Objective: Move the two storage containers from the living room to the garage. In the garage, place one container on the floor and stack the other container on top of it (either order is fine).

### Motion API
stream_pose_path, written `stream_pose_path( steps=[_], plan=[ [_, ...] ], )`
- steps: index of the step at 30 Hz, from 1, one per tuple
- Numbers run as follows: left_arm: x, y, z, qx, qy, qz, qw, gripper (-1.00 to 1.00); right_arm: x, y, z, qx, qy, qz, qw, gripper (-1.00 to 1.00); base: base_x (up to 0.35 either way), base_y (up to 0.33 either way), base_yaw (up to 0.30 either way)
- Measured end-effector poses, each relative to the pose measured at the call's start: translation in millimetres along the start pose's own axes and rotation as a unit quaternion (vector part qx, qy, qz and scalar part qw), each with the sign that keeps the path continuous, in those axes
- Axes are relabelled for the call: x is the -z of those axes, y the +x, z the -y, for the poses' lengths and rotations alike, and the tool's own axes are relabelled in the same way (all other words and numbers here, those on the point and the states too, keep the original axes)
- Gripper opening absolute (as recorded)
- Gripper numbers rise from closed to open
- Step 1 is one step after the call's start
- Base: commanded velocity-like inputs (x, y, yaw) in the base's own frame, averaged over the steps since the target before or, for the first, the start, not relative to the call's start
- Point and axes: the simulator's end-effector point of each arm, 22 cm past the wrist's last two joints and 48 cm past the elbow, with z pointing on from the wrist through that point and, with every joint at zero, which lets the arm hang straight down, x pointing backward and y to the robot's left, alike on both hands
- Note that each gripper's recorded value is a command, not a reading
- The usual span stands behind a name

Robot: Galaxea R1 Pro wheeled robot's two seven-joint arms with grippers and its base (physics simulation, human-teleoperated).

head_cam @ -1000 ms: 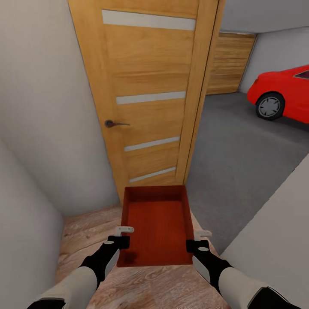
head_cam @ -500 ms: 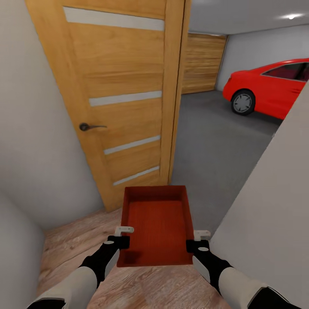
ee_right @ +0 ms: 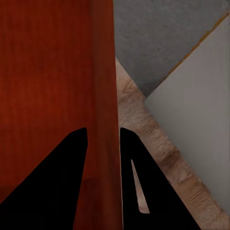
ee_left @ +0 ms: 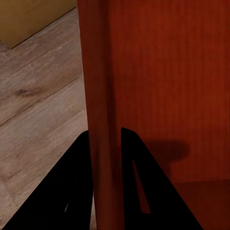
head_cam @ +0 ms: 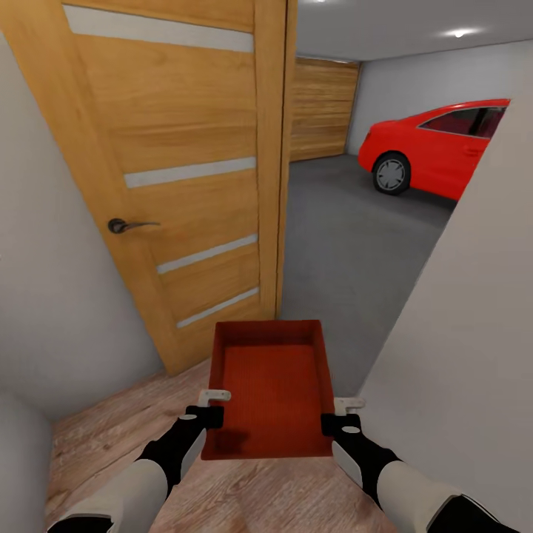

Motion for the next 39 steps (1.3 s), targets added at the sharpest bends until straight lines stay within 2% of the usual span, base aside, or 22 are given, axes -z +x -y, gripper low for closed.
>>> stream_pose_path(
  steps=[9, 28, 39],
  plan=[
    [0.1, -0.6, 0.1, 0.000, 0.000, 0.001, 1.0000, -1.00, 0.0, -0.2, 0.1, -0.001, 0.000, 0.000, 1.0000, -1.00, 0.153, 0.289, -0.058],
    [0.0, -0.4, 0.2, 0.000, 0.000, 0.001, 1.0000, -1.00, 0.0, -0.3, 0.2, 0.000, 0.000, 0.001, 1.0000, -1.00, 0.157, 0.275, -0.280],
    [-0.1, 0.0, 0.2, 0.000, 0.000, 0.001, 1.0000, -1.00, 0.0, -0.3, 0.3, 0.000, 0.001, 0.001, 1.0000, -1.00, 0.145, 0.141, -0.287]
  ],
)
